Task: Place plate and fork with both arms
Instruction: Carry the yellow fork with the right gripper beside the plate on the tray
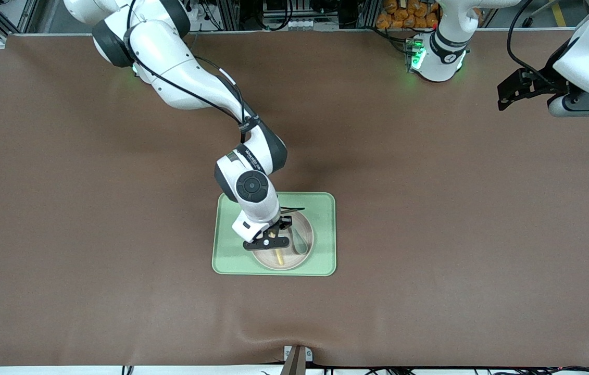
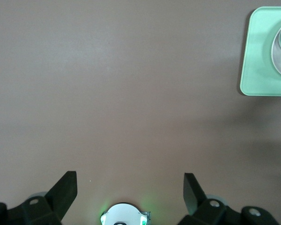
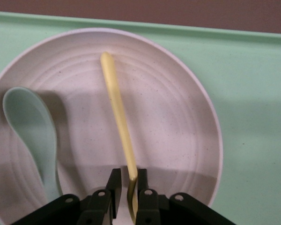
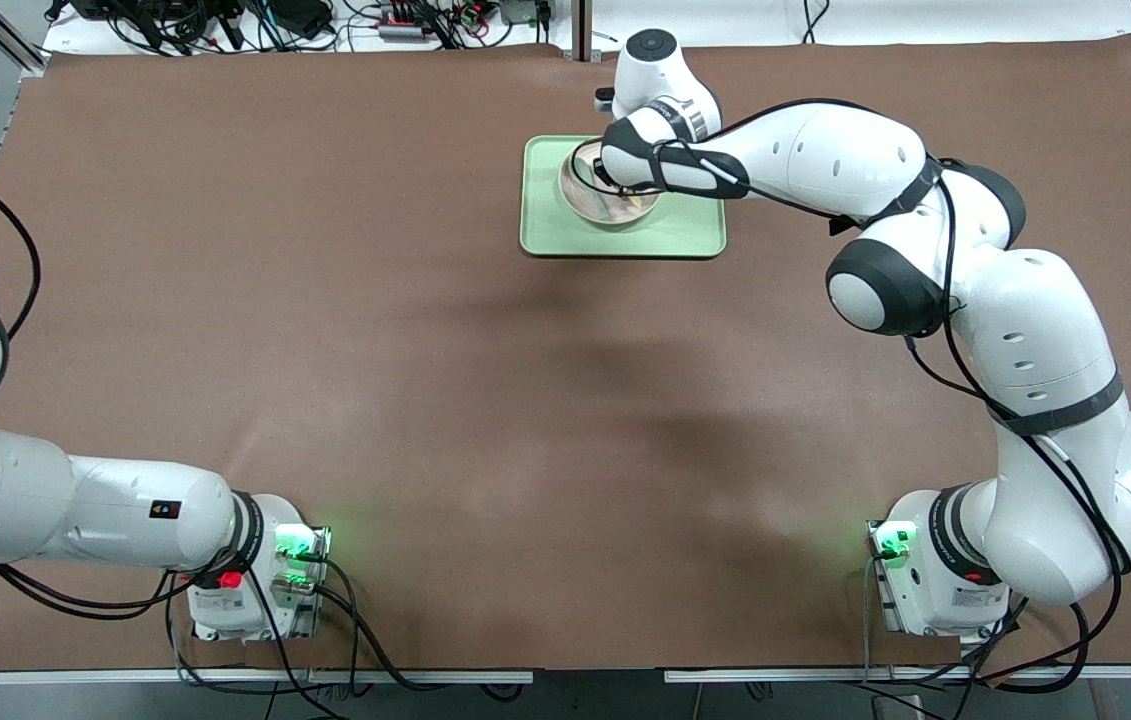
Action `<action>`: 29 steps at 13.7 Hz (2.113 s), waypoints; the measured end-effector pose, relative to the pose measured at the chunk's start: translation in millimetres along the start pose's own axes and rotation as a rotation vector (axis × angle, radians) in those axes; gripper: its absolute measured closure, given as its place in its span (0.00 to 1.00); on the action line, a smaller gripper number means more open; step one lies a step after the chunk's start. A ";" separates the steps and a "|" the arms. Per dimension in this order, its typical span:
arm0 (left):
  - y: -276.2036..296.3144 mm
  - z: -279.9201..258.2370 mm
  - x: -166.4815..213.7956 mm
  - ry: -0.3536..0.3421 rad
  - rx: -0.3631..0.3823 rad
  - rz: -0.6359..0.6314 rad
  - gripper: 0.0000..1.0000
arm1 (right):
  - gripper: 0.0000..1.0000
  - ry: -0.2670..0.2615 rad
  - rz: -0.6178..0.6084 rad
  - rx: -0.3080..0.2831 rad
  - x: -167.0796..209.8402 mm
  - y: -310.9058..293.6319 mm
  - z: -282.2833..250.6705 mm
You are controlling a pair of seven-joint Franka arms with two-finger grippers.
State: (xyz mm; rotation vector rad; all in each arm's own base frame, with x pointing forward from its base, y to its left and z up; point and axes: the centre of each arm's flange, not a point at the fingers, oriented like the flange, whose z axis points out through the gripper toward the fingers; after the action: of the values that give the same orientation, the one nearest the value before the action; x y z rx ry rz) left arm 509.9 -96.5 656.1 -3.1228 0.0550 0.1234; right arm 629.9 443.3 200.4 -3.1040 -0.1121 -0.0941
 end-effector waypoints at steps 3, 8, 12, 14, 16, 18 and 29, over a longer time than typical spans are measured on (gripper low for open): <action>0.5 9.3 5.3 -0.019 0.001 0.066 0.00 | 0.93 0.004 0.002 -0.003 1.8 2.0 -1.0; -4.5 14.6 10.0 -0.030 0.000 0.061 0.00 | 0.93 -0.005 0.008 -0.015 8.3 4.3 -14.5; -10.3 14.5 10.8 -0.030 -0.002 0.050 0.00 | 0.93 -0.035 0.046 -0.016 25.8 23.1 -46.5; -14.7 15.1 10.6 -0.037 -0.002 0.042 0.00 | 0.93 -0.064 0.072 0.003 38.0 48.2 -67.2; -18.0 15.5 9.9 -0.044 -0.002 0.036 0.00 | 0.93 -0.114 0.077 -0.004 46.3 79.1 -75.0; -18.0 15.6 9.9 -0.044 -0.002 0.036 0.00 | 0.93 -0.146 0.091 -0.012 50.6 101.3 -71.0; -17.5 25.9 19.9 -0.049 -0.003 0.036 0.00 | 0.93 -0.214 0.169 -0.047 33.4 134.9 -15.0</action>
State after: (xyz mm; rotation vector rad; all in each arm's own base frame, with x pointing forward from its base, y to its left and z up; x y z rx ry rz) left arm 528.3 -79.3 629.0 -3.1213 0.1103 0.2006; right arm 672.1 310.7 213.1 -3.1447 0.1494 0.2439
